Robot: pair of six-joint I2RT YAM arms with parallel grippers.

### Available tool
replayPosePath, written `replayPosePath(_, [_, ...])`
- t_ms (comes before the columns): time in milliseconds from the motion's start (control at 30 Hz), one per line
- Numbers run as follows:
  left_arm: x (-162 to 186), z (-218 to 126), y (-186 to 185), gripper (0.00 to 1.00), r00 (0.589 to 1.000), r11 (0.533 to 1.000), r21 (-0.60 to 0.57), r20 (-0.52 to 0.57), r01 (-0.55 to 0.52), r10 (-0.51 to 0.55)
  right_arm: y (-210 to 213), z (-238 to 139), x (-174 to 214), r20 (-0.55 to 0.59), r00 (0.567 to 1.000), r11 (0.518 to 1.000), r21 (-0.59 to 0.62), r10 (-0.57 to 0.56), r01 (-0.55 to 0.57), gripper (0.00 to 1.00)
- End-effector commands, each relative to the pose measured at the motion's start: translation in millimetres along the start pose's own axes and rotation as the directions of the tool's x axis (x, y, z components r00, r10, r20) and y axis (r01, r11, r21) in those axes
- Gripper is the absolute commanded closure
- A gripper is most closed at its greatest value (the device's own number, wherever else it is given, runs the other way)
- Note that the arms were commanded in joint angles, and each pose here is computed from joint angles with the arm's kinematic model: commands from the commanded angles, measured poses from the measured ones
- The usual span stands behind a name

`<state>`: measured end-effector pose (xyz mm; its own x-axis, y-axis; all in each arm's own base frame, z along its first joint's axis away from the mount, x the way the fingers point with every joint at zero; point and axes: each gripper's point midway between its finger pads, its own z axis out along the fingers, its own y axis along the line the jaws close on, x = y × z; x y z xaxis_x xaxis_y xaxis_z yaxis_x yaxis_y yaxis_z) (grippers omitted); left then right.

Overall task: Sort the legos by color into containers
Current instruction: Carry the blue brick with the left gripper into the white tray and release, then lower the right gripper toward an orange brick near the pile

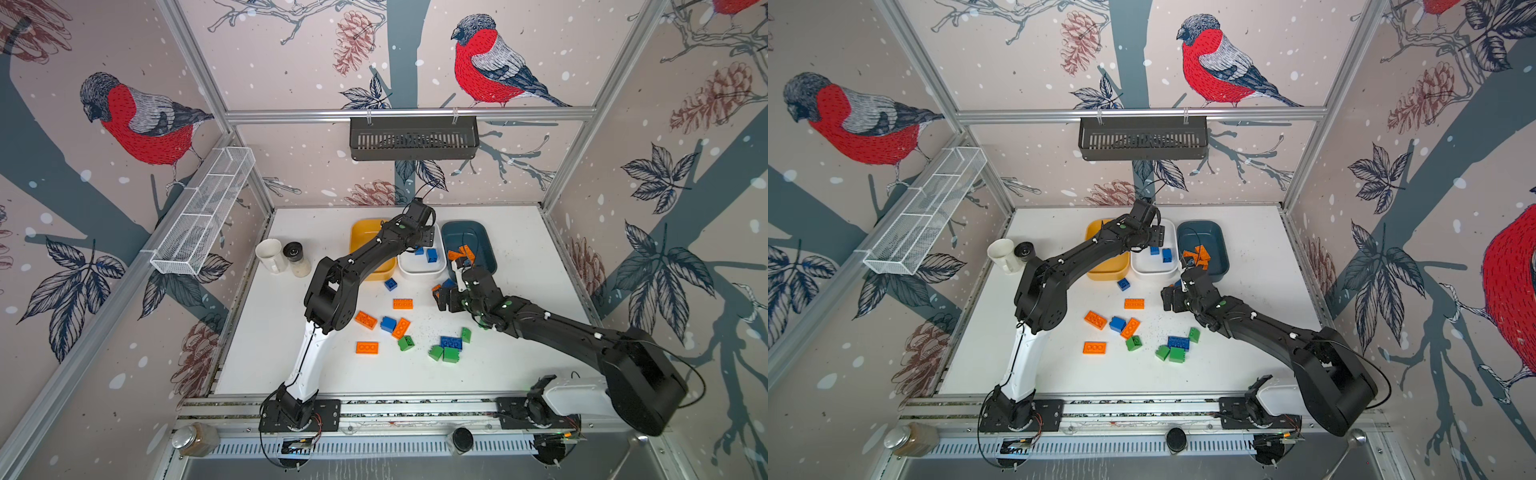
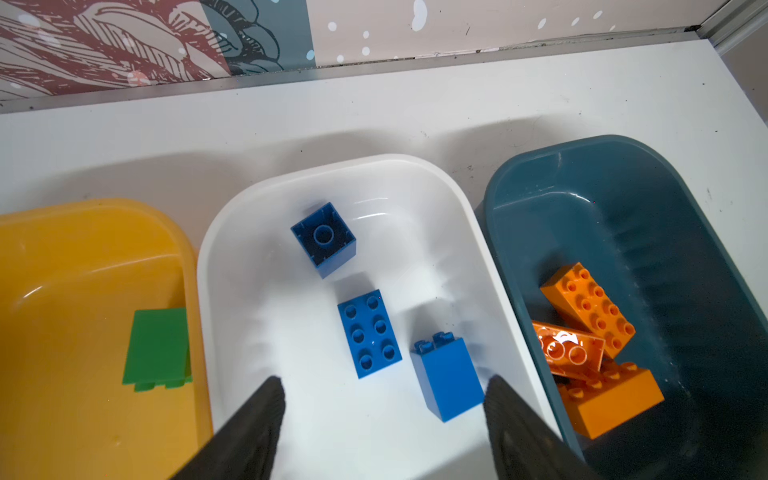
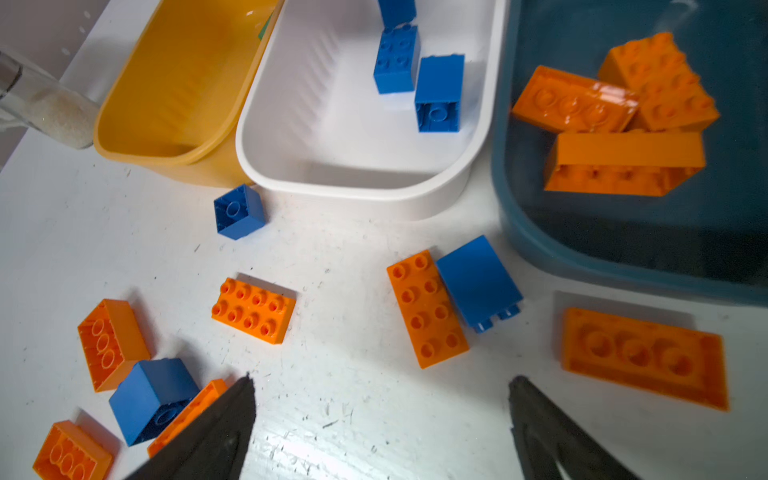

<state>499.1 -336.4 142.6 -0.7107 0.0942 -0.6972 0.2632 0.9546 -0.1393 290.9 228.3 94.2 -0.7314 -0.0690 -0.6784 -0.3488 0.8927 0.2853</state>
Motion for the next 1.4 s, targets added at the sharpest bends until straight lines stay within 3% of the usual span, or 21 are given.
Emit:
replayPosePath(0, [-6,-15,4,0.15,1.0,1.0,-0.002,0.022,0.008,-0.008,16,7,2,-0.015,1.0,0.999,-0.042,-0.026,0.025,0.06])
replayPosePath(233, [-4,-31,9,0.1,0.998,0.999,0.004,0.046,0.035,-0.035,18,25,5,-0.038,0.999,1.0,-0.011,-0.025,0.025,0.07])
replayPosePath(967, [1,-31,18,0.07,0.998,0.999,-0.003,0.043,0.054,-0.053,-16,72,14,-0.137,0.989,0.979,0.187,-0.05,0.075,0.07])
replayPosePath(1133, [2,-31,19,0.07,0.998,0.998,-0.008,0.041,0.057,-0.057,-8,73,34,-0.203,0.978,0.986,0.14,-0.057,0.087,0.13])
replayPosePath(1367, [2,-32,19,0.07,0.997,0.998,-0.004,0.042,0.066,-0.066,-30,66,48,-0.201,0.979,0.953,0.293,-0.022,0.082,0.26])
